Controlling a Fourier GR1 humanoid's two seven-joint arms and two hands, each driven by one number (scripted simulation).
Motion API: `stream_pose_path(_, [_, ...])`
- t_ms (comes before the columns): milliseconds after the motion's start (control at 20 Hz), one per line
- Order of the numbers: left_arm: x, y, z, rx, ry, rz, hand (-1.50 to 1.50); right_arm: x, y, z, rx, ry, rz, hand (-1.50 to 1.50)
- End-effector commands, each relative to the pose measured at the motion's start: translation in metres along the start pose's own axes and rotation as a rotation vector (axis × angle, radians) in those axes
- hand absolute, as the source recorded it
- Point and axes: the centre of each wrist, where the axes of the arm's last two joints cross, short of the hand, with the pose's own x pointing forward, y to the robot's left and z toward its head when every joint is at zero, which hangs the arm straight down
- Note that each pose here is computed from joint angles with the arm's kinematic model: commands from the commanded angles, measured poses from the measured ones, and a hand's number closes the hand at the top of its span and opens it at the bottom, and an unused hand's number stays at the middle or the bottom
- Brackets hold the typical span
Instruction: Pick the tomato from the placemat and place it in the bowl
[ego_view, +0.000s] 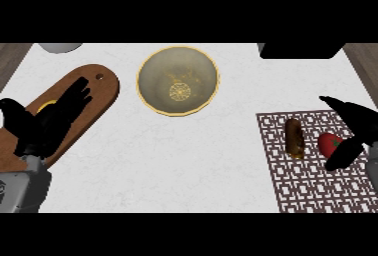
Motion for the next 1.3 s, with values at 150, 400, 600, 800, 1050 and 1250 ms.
stream_pose_path(150, [-0.012, -0.004, 0.011, 0.004, -0.008, 0.012, 0.0, -0.004, 0.01, -0.016, 0.045, 0.031, 0.028, -1.5])
stream_pose_path(400, [0.005, -0.006, 0.003, -0.003, -0.009, -0.006, 0.0, -0.025, 0.033, -0.033, 0.058, 0.046, 0.017, -1.5])
stream_pose_path(600, [-0.013, -0.008, 0.001, -0.019, -0.002, 0.009, 0.0, -0.036, 0.049, -0.058, 0.055, 0.063, 0.013, -1.5])
stream_pose_path(800, [-0.015, -0.018, -0.007, 0.002, -0.001, -0.009, 0.0, -0.03, 0.037, -0.047, 0.056, 0.056, 0.021, -1.5])
stream_pose_path(1050, [0.003, 0.008, -0.007, -0.002, -0.004, 0.01, 0.0, -0.029, 0.042, -0.071, 0.063, 0.065, -0.006, -1.5])
stream_pose_path(1250, [0.005, 0.011, -0.003, 0.0, -0.01, 0.005, 0.0, -0.029, 0.066, -0.072, 0.07, 0.054, -0.012, 1.5])
